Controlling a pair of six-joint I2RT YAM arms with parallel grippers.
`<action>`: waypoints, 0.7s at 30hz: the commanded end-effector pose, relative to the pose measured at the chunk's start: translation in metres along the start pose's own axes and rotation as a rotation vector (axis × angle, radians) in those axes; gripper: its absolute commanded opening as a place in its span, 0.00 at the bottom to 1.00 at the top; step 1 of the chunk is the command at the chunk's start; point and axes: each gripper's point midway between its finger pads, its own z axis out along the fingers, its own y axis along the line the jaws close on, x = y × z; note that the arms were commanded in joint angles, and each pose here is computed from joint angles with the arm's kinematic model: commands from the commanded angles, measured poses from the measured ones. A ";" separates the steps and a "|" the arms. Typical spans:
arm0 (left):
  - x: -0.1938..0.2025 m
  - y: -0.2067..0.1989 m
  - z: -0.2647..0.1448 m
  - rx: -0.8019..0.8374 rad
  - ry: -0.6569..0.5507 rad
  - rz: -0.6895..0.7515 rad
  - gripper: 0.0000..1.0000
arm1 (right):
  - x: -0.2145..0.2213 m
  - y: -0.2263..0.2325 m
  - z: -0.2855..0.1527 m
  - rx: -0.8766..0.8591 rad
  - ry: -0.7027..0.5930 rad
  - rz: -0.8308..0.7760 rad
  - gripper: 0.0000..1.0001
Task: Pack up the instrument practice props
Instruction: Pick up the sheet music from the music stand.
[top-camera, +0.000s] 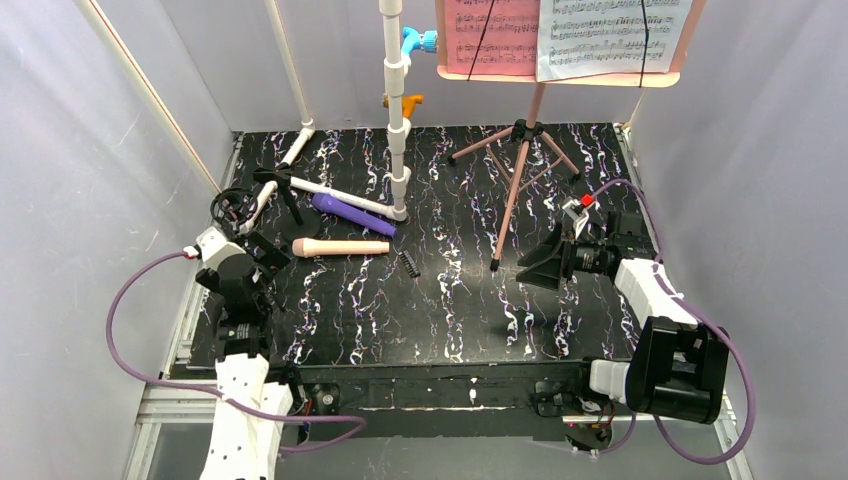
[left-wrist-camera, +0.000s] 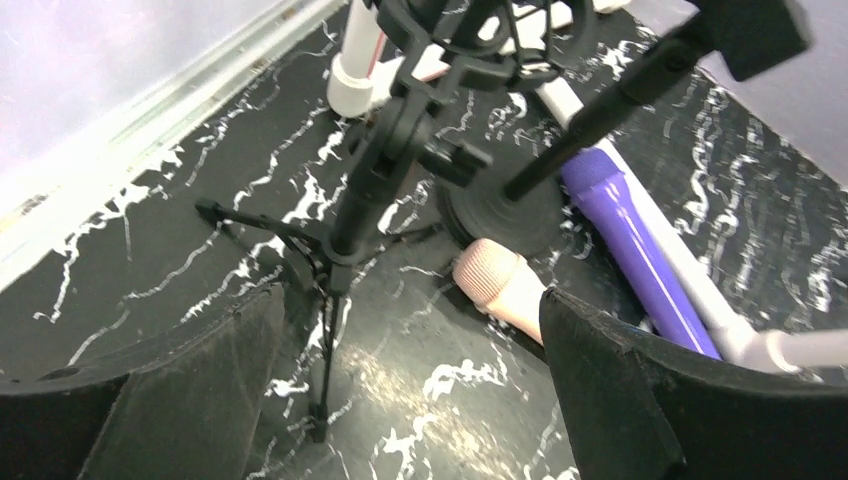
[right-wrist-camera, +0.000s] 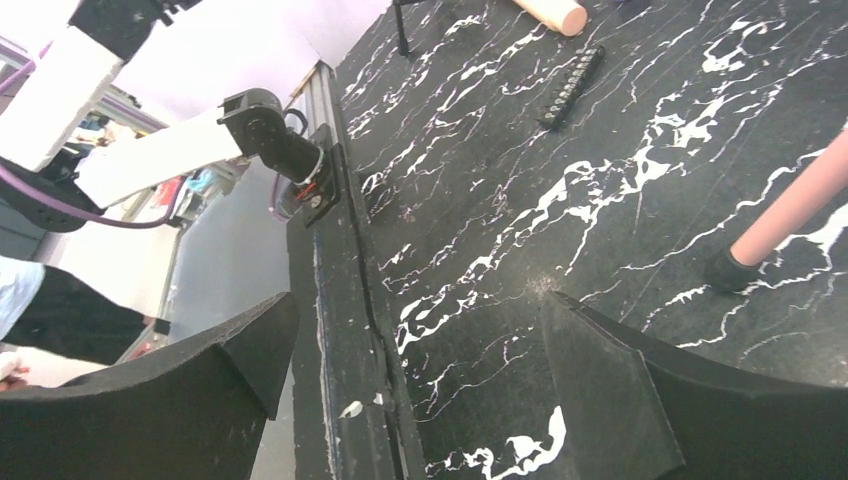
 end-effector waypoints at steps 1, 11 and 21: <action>0.012 -0.011 -0.031 0.069 0.128 -0.043 0.98 | -0.008 -0.001 -0.006 0.044 -0.016 -0.084 1.00; 0.000 -0.030 -0.073 0.236 0.146 0.131 0.98 | -0.008 -0.003 -0.013 0.129 0.025 -0.153 1.00; 0.012 -0.077 -0.126 0.560 0.303 0.070 0.98 | -0.001 0.006 -0.030 0.144 0.250 -0.172 1.00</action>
